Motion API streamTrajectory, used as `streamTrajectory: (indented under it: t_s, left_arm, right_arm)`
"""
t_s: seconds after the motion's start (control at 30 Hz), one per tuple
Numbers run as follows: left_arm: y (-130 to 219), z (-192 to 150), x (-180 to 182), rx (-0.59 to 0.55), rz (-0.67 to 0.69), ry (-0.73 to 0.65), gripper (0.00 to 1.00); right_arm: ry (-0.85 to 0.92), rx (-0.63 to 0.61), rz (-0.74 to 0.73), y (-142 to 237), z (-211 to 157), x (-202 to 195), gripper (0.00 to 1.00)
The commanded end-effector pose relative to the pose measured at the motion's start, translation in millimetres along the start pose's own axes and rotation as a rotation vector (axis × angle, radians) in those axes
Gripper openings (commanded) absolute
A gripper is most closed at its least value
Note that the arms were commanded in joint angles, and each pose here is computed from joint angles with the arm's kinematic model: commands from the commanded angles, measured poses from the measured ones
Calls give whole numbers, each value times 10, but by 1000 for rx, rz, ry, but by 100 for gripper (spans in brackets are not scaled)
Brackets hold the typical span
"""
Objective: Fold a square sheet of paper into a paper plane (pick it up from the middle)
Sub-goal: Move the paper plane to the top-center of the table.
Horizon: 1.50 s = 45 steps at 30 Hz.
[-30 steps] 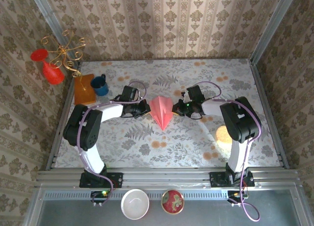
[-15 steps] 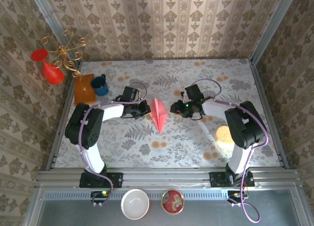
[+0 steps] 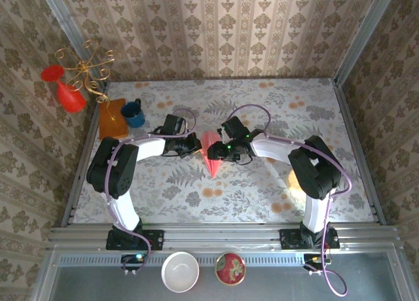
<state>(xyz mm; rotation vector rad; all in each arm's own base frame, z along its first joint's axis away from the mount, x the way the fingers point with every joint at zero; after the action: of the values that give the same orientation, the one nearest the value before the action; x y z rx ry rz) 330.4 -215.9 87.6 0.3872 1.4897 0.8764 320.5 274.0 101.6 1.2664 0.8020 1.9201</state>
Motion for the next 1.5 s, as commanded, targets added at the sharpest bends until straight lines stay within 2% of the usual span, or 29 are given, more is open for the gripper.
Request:
streamTrajectory:
  t_s: [0.0,0.3,0.77,1.23,1.47]
  left_arm:
    - [48,22,-130,6,-31,-3,3]
    - [58,18,-153,13,-44,0,3]
    - [66,13,-183,22,-57,-3,3]
    - [57,9,-159,26,-43,-2,1]
    - [62,13,-199,32,-60,-4,2]
  right_arm:
    - [24,36,-53,-59,-26,-19,53]
    - [63,58,-84,-140,-13,33,52]
    - [98,86,-138,-219,-7,62,55]
    - [88,55,-189,-140,27,22,45]
    - [112,80,-85,-209,13,154,54]
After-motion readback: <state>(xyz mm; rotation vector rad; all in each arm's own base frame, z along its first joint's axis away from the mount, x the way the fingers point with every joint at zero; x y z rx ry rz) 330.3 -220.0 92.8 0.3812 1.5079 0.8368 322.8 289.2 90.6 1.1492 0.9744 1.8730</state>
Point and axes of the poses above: each hand's point on the last joint's axis, 136 mm out from that joint toward the fingers, its own y axis back along the fingers, its own x axis along the line the jaws close on, z = x × y, the point moved 6 cm from there along y, back along the fingers, and after that the axes turned 7 degrees about y, right-handed, at the moved point
